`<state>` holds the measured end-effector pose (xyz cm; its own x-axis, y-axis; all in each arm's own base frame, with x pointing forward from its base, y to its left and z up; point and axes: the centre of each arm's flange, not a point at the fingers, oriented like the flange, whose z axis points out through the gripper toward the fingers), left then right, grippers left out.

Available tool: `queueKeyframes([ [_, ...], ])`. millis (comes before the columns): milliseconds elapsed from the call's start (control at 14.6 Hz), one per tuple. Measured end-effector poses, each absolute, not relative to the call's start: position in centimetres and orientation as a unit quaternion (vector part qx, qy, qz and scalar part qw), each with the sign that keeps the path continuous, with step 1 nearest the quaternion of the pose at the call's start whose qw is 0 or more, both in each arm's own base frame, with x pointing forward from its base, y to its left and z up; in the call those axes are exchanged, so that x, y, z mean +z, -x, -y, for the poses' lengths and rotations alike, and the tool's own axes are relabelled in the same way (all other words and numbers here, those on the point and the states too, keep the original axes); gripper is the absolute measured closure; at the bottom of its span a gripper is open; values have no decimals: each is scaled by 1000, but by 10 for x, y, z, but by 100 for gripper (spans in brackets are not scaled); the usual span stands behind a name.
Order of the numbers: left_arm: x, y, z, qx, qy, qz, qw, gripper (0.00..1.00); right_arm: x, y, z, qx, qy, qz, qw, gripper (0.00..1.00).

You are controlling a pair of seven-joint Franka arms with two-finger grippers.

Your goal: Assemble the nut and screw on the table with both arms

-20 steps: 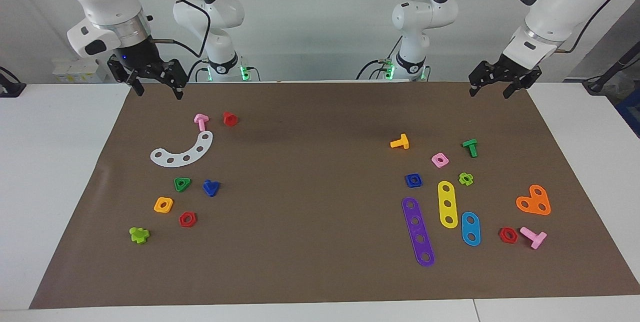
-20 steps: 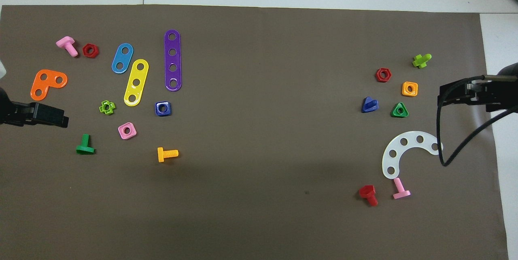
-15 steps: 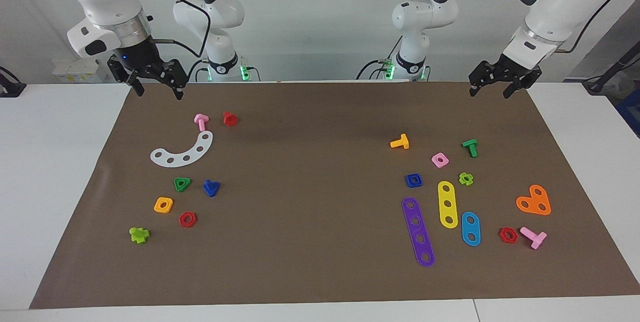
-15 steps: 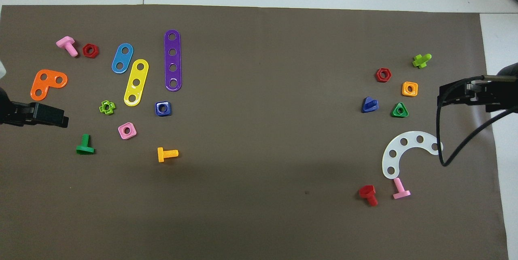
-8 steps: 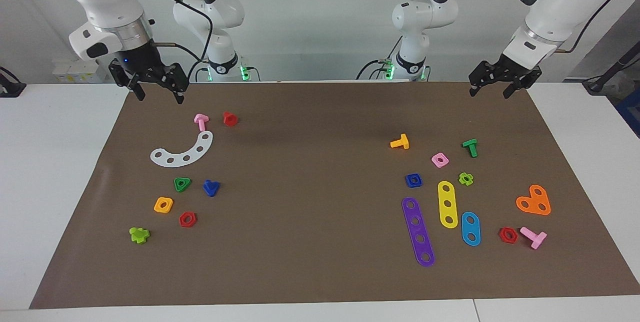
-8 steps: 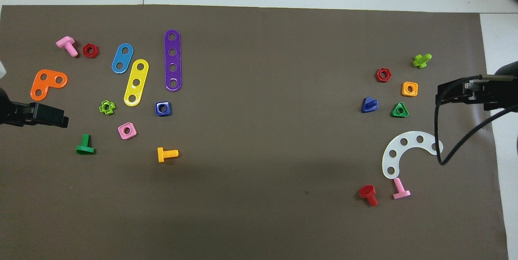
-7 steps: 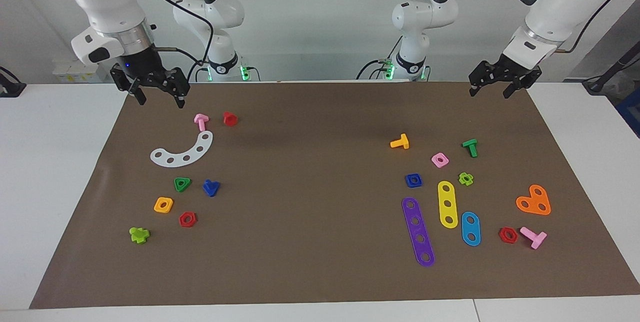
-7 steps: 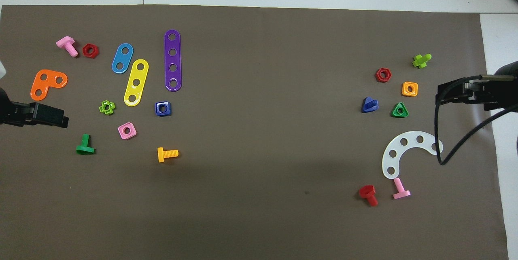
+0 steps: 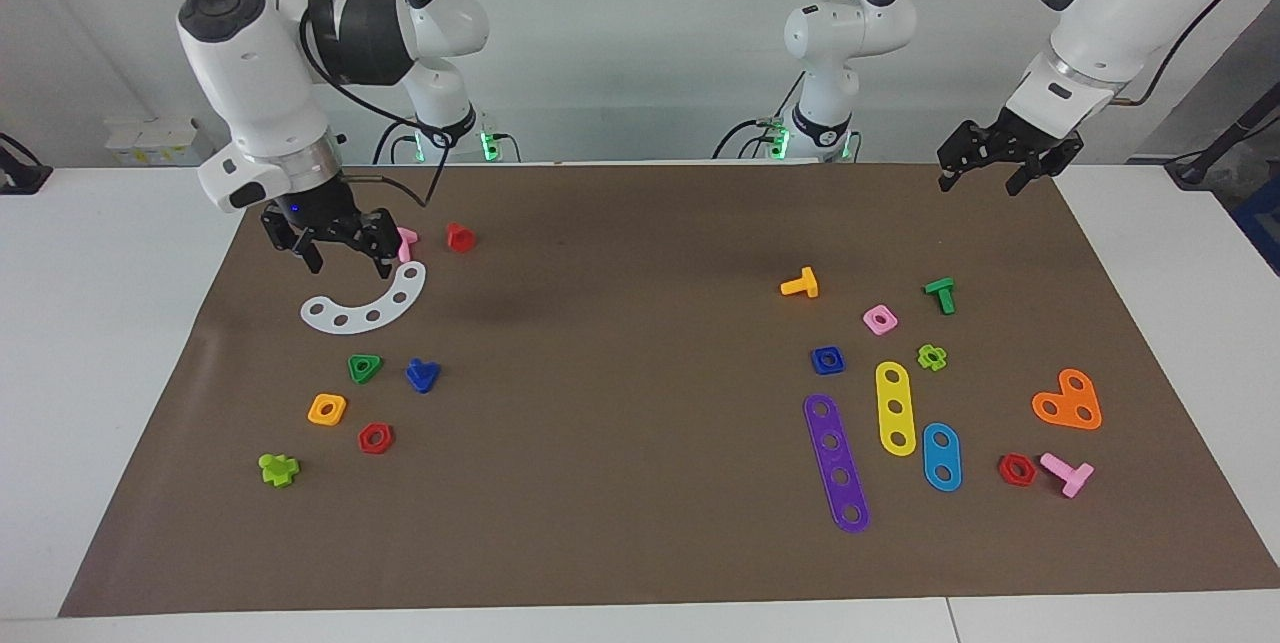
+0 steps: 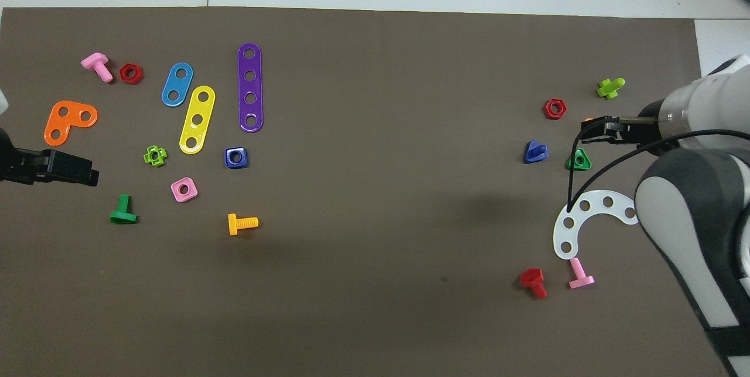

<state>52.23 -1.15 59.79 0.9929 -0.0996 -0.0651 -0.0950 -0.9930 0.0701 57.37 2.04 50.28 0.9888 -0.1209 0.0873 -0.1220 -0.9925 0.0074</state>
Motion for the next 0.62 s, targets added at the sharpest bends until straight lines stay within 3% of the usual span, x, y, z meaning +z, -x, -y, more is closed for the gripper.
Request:
queueKeyframes([
  [618,595,-522,0,-35,-998,38,34,0,373,-608,-32,33,-998,50,4,10],
])
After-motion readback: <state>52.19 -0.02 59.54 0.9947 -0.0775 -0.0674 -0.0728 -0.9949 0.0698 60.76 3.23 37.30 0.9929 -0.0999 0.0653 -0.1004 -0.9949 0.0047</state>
